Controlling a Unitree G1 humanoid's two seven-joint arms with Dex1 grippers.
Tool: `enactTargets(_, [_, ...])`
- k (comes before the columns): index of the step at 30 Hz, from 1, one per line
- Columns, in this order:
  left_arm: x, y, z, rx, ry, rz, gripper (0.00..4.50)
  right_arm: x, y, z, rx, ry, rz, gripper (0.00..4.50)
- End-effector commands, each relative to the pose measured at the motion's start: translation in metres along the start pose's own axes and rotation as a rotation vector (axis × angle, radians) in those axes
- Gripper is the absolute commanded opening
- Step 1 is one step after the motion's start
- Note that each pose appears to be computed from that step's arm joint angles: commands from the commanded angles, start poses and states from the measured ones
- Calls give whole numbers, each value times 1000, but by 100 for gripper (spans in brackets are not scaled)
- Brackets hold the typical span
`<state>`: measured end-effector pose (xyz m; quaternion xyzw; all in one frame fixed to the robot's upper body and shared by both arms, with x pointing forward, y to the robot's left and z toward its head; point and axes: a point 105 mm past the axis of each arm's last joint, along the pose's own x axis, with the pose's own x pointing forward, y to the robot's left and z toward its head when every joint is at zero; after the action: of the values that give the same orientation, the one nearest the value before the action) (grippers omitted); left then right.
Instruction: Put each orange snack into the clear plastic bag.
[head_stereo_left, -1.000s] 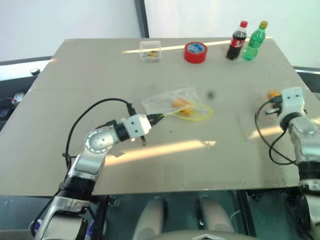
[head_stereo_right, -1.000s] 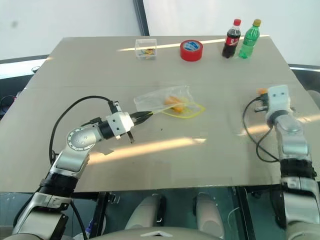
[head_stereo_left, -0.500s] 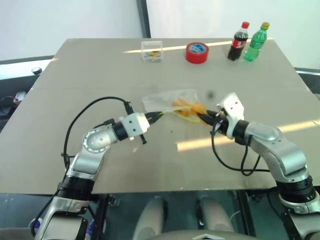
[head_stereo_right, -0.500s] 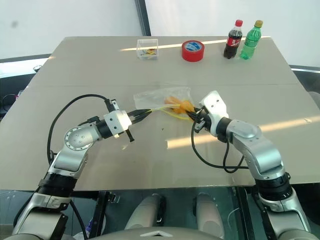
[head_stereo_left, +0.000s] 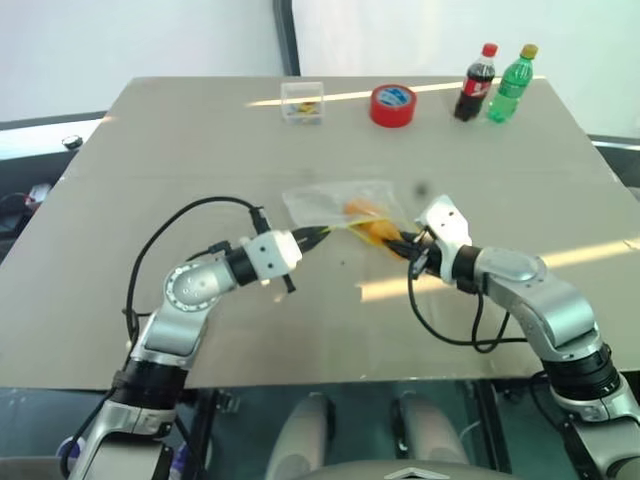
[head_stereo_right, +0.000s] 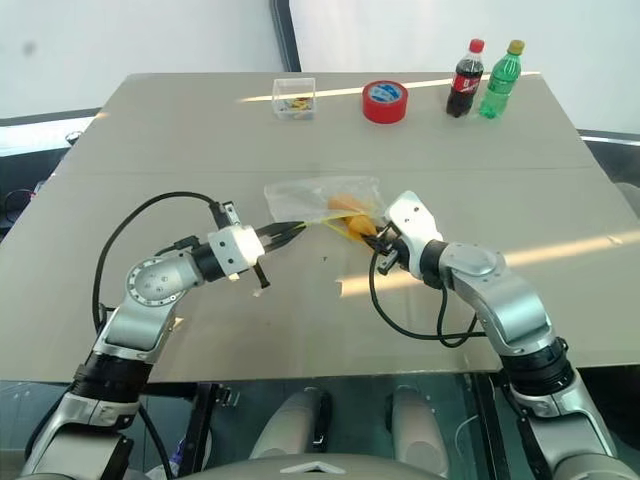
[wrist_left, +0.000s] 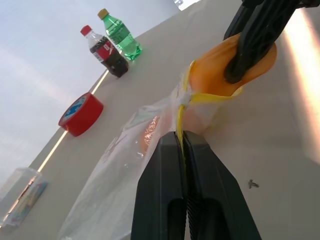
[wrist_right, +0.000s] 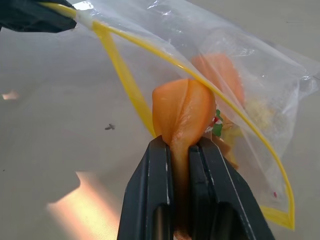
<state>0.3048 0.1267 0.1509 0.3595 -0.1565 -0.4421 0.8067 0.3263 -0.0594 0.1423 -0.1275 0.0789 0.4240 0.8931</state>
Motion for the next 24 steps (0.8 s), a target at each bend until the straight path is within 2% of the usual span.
enactTargets(1, [-1, -4, 14, 39, -49, -35, 0, 21, 6, 17, -69, -74, 15, 14])
enactTargets(5, [-3, -4, 13, 39, -44, -35, 0, 41, 15, 19, -195, -104, 69, 14])
enactTargets(8, [-4, -2, 11, 24, -30, -13, 0, 46, 17, 21, -220, -127, 110, 14])
enactTargets(13, [-7, 6, 4, -41, 7, 67, 0, 30, 3, 33, -312, -191, 12, 226])
enactTargets(18, [-6, 12, 5, -88, 5, 113, 0, -7, -14, 35, -391, -199, -104, 226])
enactTargets(21, [-4, 22, 8, -130, -11, 147, 0, -30, -20, 22, -523, -122, -124, 226])
enactTargets(24, [-3, 27, 9, -154, -16, 155, 0, -39, -28, 7, -631, -35, -159, 226])
